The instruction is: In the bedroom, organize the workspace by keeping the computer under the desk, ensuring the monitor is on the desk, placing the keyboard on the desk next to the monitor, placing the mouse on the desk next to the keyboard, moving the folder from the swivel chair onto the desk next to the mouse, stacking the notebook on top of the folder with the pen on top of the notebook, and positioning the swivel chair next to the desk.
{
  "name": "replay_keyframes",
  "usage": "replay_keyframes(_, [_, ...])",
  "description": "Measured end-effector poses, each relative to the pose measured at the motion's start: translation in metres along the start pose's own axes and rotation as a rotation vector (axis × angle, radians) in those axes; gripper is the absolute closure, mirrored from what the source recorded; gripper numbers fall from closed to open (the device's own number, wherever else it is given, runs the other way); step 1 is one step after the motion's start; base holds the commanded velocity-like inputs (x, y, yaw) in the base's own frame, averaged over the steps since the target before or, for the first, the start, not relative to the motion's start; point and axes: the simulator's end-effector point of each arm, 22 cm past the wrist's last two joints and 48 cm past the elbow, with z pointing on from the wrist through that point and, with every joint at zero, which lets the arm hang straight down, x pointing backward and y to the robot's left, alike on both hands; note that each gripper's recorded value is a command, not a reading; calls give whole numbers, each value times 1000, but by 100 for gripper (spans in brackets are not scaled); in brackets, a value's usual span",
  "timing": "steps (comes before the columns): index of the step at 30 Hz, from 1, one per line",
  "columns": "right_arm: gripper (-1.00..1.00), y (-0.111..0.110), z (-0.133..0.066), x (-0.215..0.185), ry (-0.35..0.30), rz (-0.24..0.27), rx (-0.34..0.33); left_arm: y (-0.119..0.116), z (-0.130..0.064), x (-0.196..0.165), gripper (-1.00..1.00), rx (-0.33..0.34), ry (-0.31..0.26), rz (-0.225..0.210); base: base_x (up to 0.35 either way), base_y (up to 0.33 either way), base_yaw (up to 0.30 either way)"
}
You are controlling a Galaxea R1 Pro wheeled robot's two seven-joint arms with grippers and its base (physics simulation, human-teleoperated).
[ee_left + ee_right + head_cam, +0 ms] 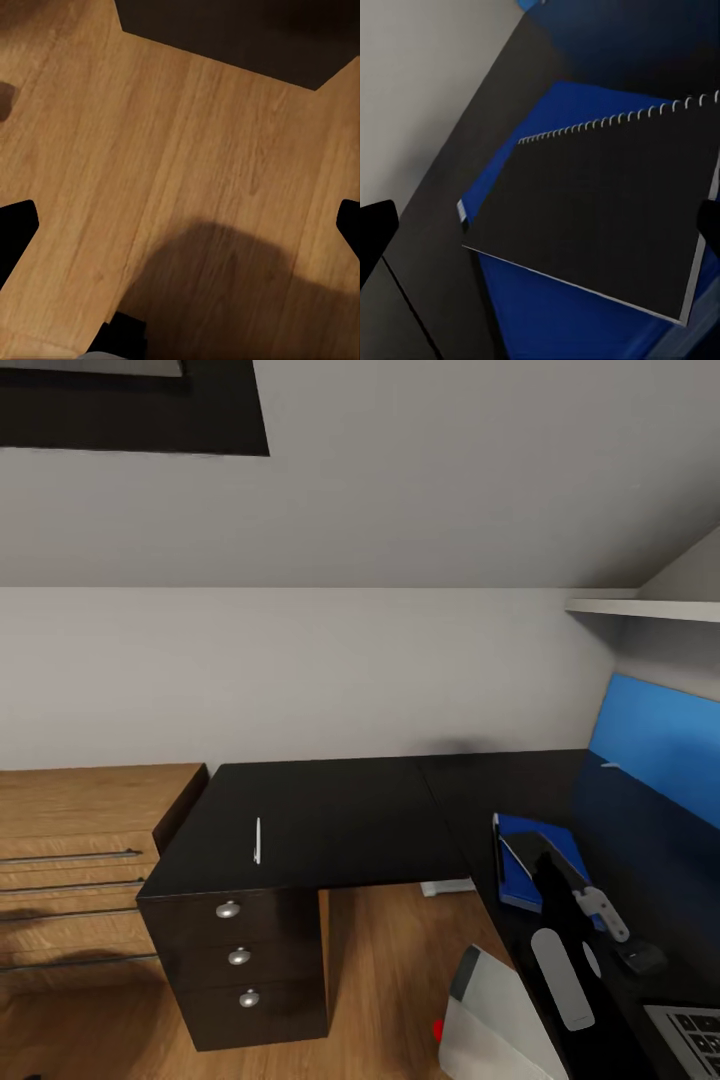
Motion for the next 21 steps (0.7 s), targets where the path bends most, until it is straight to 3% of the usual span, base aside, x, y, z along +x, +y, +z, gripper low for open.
replay_keyframes(13, [-100,6,-2,3,8,-4,-15,4,0,9,-100,-8,18,4,-2,0,0])
replay_keyframes(16, [-100,26,-8,15,26,-44,-69,5,1,11,-100,-10,23,6,0,0,0])
replay_keyframes(21, [-100,81,-28,20,11,-131,-220,5,1,12,-100,-11,25,7,0,0,0])
